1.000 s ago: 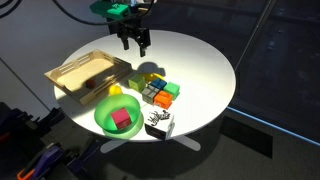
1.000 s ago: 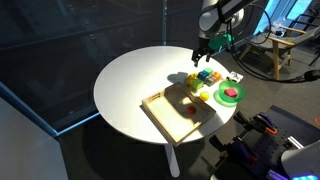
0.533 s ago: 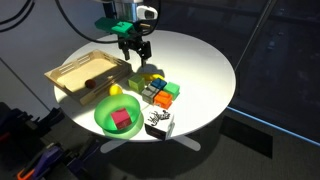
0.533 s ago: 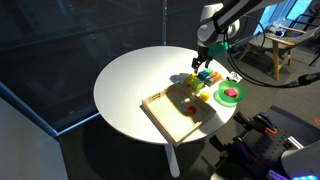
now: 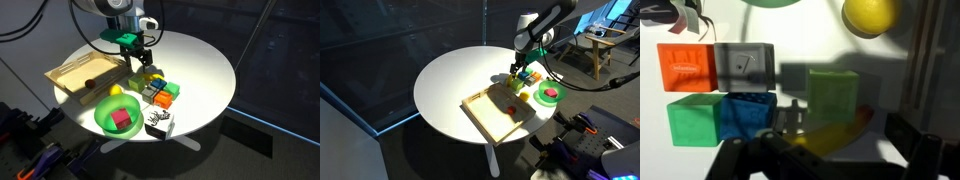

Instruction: Put the light green block on the tray

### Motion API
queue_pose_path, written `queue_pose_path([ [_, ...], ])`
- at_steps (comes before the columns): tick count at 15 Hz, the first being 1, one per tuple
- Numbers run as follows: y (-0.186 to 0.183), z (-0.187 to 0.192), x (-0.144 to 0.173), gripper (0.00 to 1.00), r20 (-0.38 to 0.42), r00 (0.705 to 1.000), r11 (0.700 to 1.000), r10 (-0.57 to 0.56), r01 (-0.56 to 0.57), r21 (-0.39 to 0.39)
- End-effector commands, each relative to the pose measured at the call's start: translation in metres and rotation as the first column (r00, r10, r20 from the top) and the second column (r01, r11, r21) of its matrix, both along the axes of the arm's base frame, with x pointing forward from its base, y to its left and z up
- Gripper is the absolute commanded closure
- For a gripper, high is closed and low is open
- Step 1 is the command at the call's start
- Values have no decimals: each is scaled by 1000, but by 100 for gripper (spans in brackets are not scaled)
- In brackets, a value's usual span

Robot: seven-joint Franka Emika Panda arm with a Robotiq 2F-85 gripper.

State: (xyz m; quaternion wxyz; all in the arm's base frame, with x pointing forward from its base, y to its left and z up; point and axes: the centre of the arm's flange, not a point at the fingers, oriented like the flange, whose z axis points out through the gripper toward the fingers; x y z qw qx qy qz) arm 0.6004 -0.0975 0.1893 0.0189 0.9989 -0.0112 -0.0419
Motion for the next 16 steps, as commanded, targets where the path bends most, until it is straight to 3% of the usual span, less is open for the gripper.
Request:
queue_pose_path([
  [1,-1,-11,14,0,13,999,999,32,-32,-3],
  [16,-3,-47,10,0,33,999,999,-34,34,10],
])
